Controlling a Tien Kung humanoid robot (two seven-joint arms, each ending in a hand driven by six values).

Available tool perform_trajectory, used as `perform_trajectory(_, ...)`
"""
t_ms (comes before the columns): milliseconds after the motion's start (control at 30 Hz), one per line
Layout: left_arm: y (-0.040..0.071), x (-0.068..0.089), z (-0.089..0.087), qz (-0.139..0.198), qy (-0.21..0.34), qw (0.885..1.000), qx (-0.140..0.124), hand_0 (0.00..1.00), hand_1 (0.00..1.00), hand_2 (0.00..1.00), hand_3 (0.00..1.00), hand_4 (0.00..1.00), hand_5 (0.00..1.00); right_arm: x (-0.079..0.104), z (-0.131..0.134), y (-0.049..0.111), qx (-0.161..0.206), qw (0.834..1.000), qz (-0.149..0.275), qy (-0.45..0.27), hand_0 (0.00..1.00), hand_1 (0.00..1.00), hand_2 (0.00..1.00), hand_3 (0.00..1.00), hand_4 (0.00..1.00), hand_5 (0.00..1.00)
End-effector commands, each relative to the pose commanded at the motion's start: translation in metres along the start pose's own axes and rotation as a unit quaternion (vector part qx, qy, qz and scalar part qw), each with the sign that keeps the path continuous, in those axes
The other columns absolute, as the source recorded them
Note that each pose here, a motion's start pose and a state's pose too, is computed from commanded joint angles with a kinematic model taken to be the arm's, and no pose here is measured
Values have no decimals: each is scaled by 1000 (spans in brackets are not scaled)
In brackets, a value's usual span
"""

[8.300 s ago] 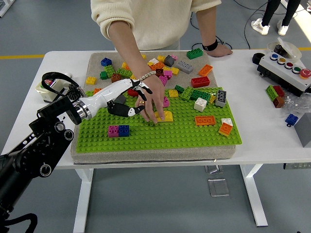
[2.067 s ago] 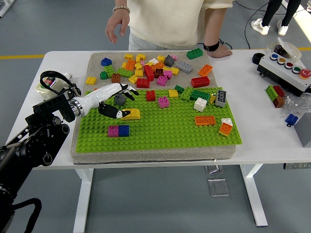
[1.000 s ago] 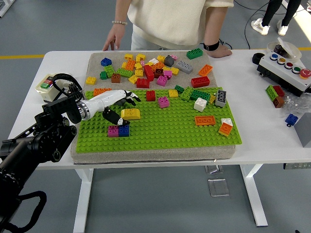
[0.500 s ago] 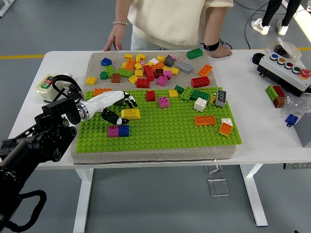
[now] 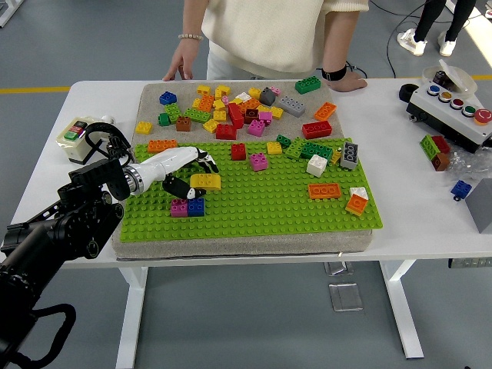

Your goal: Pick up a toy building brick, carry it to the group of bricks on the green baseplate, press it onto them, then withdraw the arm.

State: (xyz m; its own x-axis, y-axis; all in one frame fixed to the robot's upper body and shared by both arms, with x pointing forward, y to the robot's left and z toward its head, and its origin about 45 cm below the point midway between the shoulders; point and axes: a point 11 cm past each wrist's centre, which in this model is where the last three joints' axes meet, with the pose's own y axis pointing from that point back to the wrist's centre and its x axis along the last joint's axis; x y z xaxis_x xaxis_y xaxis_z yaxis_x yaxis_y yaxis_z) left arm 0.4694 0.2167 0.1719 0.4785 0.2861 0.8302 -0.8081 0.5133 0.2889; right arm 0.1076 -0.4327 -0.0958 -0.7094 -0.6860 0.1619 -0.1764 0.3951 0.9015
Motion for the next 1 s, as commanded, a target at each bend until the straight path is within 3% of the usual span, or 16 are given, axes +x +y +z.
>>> perform_trajectory(67, 0, 1, 0, 5, 4, 1000, 0, 795, 692, 579, 566, 678, 2, 0, 0, 0, 0, 1000, 0, 0, 729, 661, 707, 585, 920, 502)
perform_trajectory(433, 0, 0, 0, 10, -3, 1000, 0, 755, 638, 567, 544, 631, 2, 0, 0, 0, 0, 1000, 0, -3, 730, 660, 706, 585, 919, 502)
perform_trajectory(467, 0, 0, 0, 11, -3, 1000, -1, 737, 613, 553, 530, 559, 2, 0, 0, 0, 0, 1000, 0, -4, 730, 660, 706, 585, 919, 502)
perform_trajectory(1000, 3, 11, 4, 25, 3, 1000, -10, 701, 603, 552, 530, 546, 2, 1, -1, 0, 1, 1000, 0, -7, 729, 660, 706, 585, 919, 502)
